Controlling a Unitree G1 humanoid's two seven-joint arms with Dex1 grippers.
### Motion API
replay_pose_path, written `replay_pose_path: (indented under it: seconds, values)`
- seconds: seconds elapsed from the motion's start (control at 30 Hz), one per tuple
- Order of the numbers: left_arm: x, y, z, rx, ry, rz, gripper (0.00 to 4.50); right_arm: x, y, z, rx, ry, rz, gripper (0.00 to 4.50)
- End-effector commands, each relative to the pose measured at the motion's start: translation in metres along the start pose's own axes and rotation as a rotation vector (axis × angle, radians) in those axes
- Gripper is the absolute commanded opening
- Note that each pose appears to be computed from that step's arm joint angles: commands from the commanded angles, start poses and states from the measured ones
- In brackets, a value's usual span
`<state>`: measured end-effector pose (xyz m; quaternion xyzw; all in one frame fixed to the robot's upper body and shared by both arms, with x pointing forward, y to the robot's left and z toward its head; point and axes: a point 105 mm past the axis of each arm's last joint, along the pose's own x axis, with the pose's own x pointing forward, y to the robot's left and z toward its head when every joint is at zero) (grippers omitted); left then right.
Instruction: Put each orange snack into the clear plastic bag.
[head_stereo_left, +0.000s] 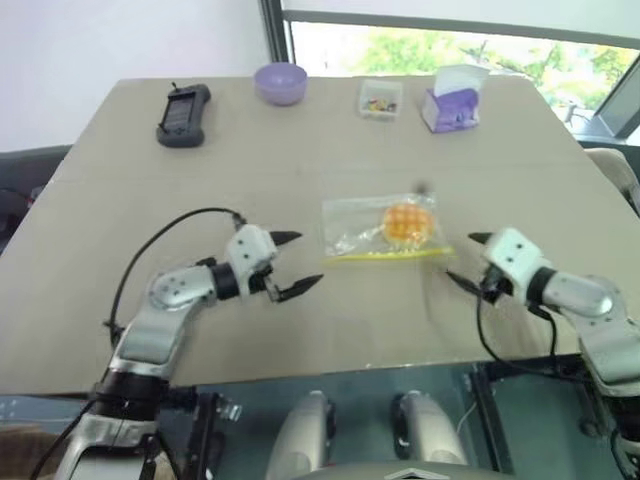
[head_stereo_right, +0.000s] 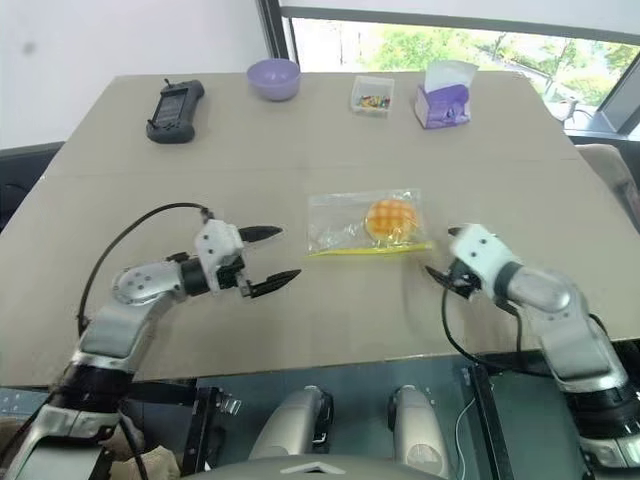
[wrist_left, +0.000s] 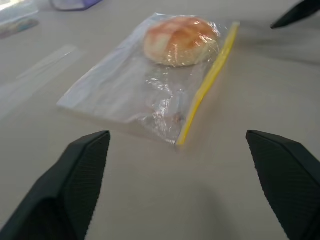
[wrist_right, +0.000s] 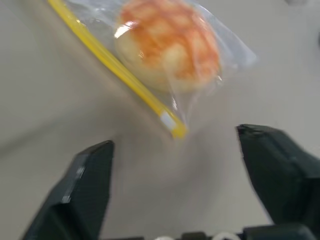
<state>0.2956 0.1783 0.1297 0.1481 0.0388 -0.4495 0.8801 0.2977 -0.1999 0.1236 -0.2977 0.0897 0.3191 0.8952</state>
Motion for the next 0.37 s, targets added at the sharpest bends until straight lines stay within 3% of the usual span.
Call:
replay_pose_path:
  seconds: [0.03,0.2,0.37]
  values:
    - [-0.024,0.004,0.018,-0.036,-0.029,0.051,4.50,-0.031,-0.012,0.013,0.063,-0.078,-0.022,4.47]
    - [-0.047,0.001,0.019,-0.048,0.010,0.074,4.50,-0.059,-0.016,0.008,0.118,-0.061,-0.021,4.47]
    - [-0.050,0.002,0.024,-0.066,0.017,0.067,4.50,-0.063,-0.017,0.013,0.136,-0.074,0.007,4.47]
